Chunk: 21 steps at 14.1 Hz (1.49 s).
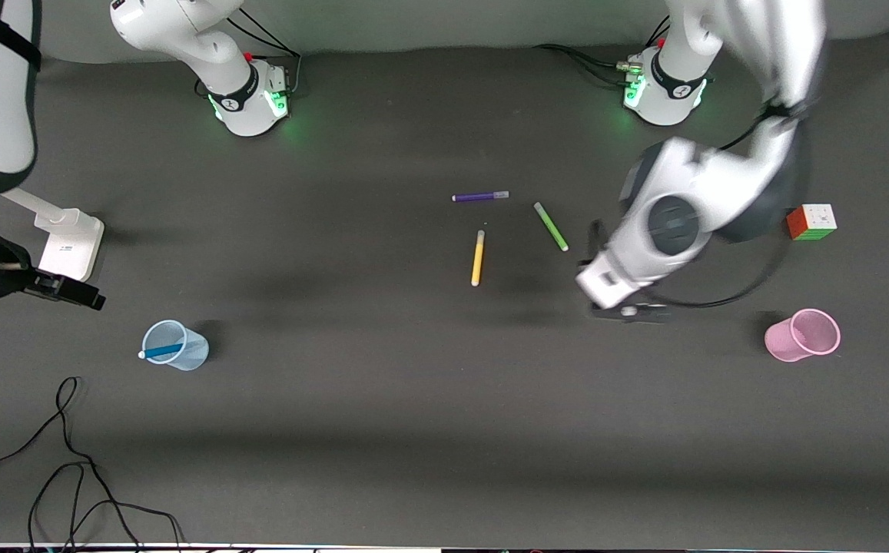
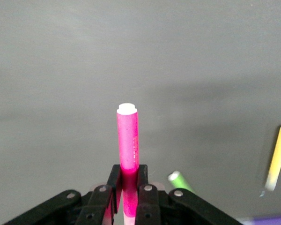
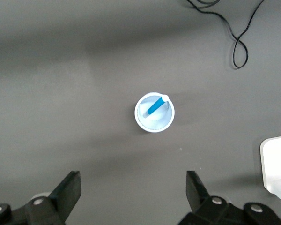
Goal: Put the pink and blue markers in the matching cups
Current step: 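Raise the right gripper away while the left gripper carries the pink marker, then lower the pink marker into the pink cup and open the left gripper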
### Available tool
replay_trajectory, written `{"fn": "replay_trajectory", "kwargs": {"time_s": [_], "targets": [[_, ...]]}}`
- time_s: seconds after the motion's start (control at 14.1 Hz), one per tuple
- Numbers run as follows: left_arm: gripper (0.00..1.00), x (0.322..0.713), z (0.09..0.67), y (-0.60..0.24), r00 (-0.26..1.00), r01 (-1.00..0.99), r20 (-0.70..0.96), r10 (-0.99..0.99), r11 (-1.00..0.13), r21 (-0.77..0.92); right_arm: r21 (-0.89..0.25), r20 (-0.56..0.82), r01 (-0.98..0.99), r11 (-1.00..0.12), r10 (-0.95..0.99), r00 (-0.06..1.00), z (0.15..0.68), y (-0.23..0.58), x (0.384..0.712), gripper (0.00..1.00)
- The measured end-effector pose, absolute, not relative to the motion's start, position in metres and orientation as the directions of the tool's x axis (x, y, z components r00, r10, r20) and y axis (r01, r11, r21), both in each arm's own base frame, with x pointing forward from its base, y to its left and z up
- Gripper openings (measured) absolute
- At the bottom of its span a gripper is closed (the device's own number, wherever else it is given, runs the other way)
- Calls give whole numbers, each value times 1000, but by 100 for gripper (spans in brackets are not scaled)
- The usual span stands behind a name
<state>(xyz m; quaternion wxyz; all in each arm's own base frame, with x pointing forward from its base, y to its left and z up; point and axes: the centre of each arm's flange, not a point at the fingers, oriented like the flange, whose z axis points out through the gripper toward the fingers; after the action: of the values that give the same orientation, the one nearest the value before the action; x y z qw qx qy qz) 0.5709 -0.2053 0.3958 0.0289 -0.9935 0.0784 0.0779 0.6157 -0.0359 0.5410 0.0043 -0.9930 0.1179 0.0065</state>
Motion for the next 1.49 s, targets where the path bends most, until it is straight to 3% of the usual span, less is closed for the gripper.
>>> {"fn": "replay_trajectory", "kwargs": {"time_s": [0.21,0.57,0.99,1.35,1.49], "targets": [[18,590,453,-105,929,-352,-162,-333,-930,-108,-13,-10,-231,-973,-231,973,546,-36,615,100],[18,613,458,41,796,-603,-157,-584,-785,-141,-32,12,-225,-974,-225,974,561,-35,611,100],[18,641,388,137,501,-864,-167,-850,-477,-161,-86,-21,-192,-977,-191,981,554,-29,611,100],[18,632,347,173,405,-913,-131,-905,-393,-105,-119,9,-177,-977,-179,984,566,-33,598,100],[18,632,346,169,391,-919,-119,-913,-381,-98,-80,24,-157,-984,-159,987,566,-31,585,100]]}}
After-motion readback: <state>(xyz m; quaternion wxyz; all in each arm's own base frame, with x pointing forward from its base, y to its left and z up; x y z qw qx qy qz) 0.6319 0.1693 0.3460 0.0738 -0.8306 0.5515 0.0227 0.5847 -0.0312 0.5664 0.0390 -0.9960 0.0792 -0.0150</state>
